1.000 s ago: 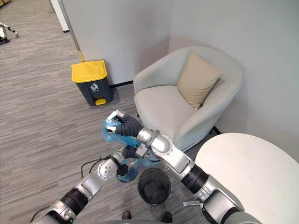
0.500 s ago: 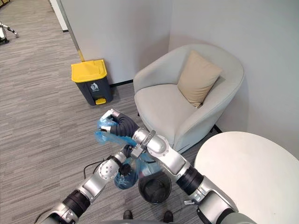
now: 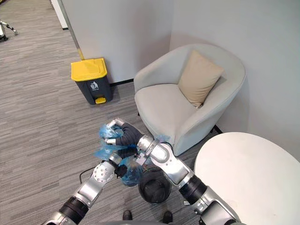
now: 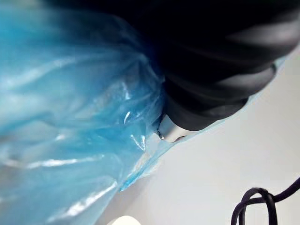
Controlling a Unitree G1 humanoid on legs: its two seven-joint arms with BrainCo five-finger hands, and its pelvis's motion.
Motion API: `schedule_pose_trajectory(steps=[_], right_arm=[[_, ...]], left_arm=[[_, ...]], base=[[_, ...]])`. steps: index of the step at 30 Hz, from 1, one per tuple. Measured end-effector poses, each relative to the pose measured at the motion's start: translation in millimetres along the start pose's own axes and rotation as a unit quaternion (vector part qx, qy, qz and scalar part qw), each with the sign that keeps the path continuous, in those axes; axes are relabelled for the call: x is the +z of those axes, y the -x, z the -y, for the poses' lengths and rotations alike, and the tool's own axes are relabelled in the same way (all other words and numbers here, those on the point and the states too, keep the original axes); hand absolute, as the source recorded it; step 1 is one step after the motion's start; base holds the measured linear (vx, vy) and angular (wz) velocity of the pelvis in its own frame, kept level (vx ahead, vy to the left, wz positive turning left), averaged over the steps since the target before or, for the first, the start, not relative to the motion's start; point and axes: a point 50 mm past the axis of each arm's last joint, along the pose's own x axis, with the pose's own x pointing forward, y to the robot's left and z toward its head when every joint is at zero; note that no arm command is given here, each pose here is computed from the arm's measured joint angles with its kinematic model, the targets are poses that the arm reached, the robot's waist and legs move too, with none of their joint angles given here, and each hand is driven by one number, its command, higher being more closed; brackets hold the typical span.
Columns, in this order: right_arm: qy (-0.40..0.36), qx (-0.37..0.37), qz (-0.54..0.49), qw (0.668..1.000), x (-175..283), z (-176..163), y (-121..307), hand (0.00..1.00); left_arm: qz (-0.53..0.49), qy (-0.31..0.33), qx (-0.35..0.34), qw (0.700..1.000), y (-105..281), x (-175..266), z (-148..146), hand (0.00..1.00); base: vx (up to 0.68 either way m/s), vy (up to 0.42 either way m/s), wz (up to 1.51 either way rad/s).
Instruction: Gather rubbish on tea table into small bin, then transfer packed bag to large trash can.
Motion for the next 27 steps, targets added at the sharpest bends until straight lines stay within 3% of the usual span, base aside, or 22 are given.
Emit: schedule_pose_trajectory(steps=[8, 14, 17, 22, 27], right_arm=[[0.139, -0.058, -0.013, 0.989, 3, 29, 28, 0.0], [0.242, -0.159, -0.006, 0.957, 17, 61, 53, 0.0], [0.258, -0.207, -0.022, 0.944, 15, 66, 69, 0.0], [0.188, -0.296, -0.095, 0.932, -8, 63, 102, 0.0], [-0.006, -0.365, -0.249, 0.897, -75, 36, 151, 0.0]], left_arm=[[-0.038, 0.002, 0.04, 0.998, 17, -18, -17, 1.0], [-0.076, 0.013, 0.115, 0.99, 37, -35, -38, 1.0], [-0.093, 0.017, 0.144, 0.985, 49, -42, -46, 1.0], [-0.133, 0.044, 0.21, 0.968, 70, -57, -54, 1.0], [-0.198, 0.113, 0.263, 0.937, 94, -84, -53, 1.0]], base=[[0.0, 0.0, 0.0], [0.0, 0.0, 0.0], [0.0, 0.0, 0.0], [0.0, 0.0, 0.0], [0.0, 0.0, 0.0]])
